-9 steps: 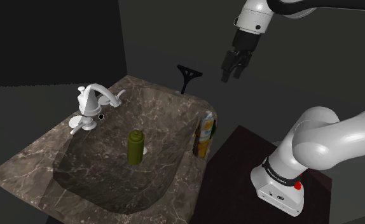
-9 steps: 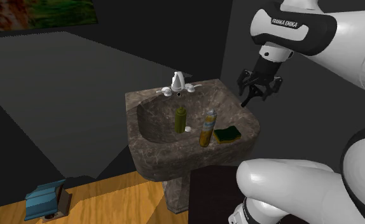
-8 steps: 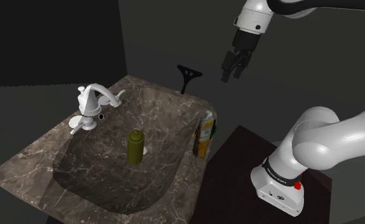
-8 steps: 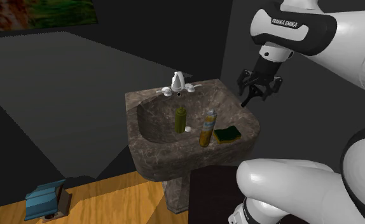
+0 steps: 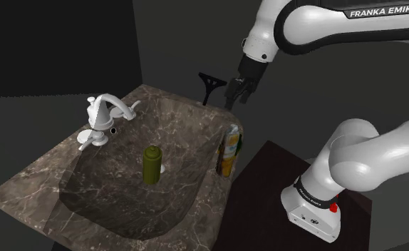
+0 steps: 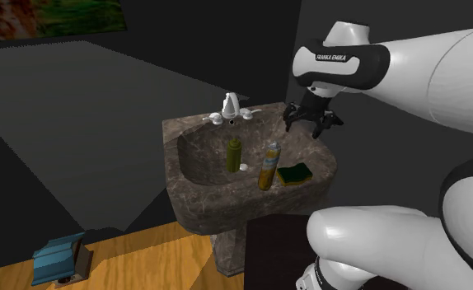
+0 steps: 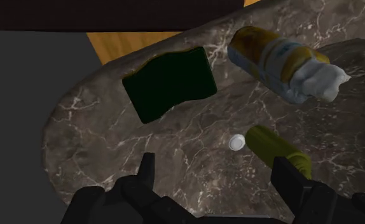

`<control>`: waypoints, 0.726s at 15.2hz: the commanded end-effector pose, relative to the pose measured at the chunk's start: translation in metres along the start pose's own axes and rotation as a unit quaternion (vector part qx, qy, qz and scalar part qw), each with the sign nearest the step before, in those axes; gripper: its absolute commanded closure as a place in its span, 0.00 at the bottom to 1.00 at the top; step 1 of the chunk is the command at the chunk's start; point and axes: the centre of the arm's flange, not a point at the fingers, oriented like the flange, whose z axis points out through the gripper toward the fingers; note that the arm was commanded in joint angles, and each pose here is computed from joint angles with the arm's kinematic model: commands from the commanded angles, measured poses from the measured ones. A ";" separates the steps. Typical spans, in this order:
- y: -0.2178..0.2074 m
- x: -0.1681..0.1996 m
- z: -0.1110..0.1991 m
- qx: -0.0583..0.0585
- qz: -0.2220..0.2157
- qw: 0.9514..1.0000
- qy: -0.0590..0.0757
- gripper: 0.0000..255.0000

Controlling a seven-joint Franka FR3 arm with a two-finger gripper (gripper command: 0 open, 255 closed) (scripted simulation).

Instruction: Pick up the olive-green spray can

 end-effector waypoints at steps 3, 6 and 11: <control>-0.034 0.012 0.037 0.004 -0.009 1.000 0.027 0.00; -0.059 0.020 0.064 0.007 -0.017 0.999 0.045 0.00; -0.100 0.035 0.108 0.012 -0.029 0.997 0.076 0.00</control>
